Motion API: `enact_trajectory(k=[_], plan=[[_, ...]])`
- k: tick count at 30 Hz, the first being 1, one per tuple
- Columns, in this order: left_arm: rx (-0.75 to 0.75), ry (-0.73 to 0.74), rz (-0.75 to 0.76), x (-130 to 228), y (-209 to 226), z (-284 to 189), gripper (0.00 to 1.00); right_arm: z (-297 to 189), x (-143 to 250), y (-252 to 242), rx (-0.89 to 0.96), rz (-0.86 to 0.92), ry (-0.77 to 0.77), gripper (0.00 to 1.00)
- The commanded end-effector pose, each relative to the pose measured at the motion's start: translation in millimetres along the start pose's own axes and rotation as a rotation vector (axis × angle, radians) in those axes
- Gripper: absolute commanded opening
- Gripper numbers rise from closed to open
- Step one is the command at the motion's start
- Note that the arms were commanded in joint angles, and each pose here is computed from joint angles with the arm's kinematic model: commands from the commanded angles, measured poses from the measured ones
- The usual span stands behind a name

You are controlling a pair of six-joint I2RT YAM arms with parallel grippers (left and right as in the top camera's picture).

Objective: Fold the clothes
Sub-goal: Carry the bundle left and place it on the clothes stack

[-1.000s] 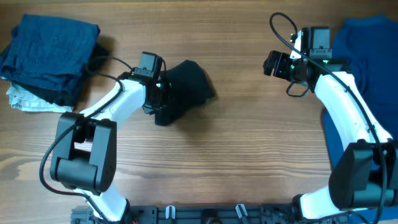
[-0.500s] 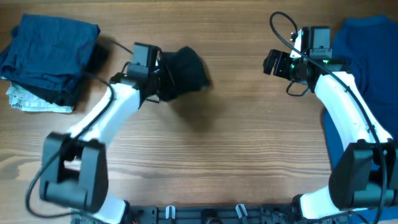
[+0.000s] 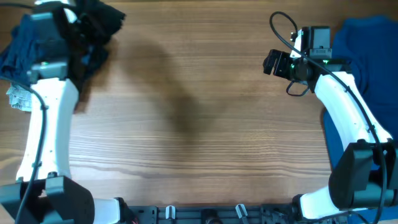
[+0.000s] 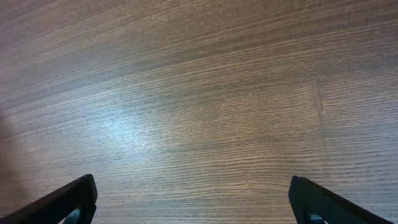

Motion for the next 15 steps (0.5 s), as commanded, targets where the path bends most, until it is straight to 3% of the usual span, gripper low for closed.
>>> enact_trajectory(k=[1, 5, 9, 15], plan=[[-0.018, -0.211, 0.073, -65.7, 17.9, -38.5, 0.04, 7.8, 4.9, -2.0, 0.015, -0.018, 0.022, 1.0], [-0.089, -0.312, 0.034, -98.7, 65.9, -43.3, 0.04, 7.8, 4.9, -2.0, 0.015, -0.018, 0.022, 1.0], [0.022, -0.31, 0.048, -107.1, 88.0, -6.6, 0.04, 7.8, 4.9, -2.0, 0.015, -0.018, 0.022, 0.99], [-0.035, -0.192, 0.002, -80.5, 126.2, 47.6, 0.04, 7.8, 4.9, -2.0, 0.015, -0.018, 0.022, 0.99]])
Point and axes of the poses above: each gripper's point midway between its finger pads, its own z axis out along the fingers, its own y axis along the line the jaws close on, x = y × z, the point moved 8 cm from there along -z, back along the fingers, and after that the axes turned 10 degrees about -z, right-handed, at the moved point
